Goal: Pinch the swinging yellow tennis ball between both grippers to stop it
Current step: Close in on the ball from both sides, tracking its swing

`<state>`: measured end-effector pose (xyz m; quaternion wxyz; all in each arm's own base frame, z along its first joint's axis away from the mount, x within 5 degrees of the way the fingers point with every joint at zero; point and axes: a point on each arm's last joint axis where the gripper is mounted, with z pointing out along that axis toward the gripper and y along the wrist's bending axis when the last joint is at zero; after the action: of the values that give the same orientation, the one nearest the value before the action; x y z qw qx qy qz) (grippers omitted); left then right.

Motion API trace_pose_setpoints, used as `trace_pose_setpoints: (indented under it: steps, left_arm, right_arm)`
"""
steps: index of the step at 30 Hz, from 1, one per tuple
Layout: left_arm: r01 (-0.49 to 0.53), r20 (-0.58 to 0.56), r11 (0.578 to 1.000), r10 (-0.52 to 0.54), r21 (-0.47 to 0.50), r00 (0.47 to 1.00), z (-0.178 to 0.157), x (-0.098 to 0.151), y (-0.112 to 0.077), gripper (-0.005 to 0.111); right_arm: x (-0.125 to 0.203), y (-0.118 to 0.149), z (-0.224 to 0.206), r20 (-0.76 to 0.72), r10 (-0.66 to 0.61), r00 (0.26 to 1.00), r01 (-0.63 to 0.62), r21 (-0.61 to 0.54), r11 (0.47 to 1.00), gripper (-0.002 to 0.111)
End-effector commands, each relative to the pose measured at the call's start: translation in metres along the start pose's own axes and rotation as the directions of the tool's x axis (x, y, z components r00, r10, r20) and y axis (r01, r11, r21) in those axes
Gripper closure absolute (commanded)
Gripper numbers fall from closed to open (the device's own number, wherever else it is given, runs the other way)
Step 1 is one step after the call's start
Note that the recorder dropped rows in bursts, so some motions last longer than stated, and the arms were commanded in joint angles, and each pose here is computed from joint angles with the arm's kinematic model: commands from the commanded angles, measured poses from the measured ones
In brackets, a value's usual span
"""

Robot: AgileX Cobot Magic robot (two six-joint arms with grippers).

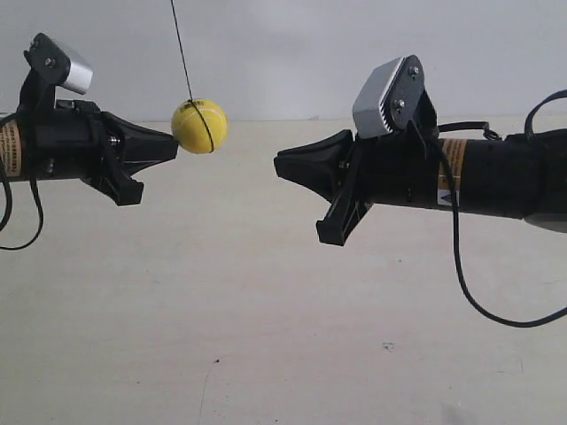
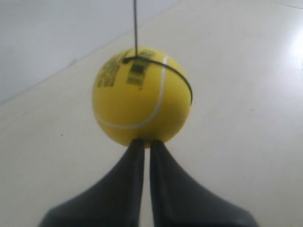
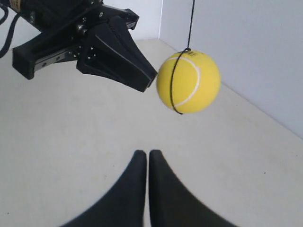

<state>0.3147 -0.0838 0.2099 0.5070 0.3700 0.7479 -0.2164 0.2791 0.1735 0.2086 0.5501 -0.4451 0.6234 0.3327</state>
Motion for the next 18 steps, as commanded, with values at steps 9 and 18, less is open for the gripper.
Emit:
trace_pose_setpoints:
  steps: [9,18]
  left_arm:
    - [-0.012,0.028,0.998,0.013,-0.058,1.000,-0.002,-0.006,0.005,0.102]
    - [-0.013,0.073,1.000,0.014,-0.012,0.997,-0.002,-0.010,0.000,0.102]
  right_arm:
    - [-0.011,-0.013,0.006,0.004,-0.053,0.999,0.053,0.038,0.998,0.108]
    - [0.003,-0.024,0.026,0.003,-0.014,1.000,0.015,-0.020,1.000,0.108]
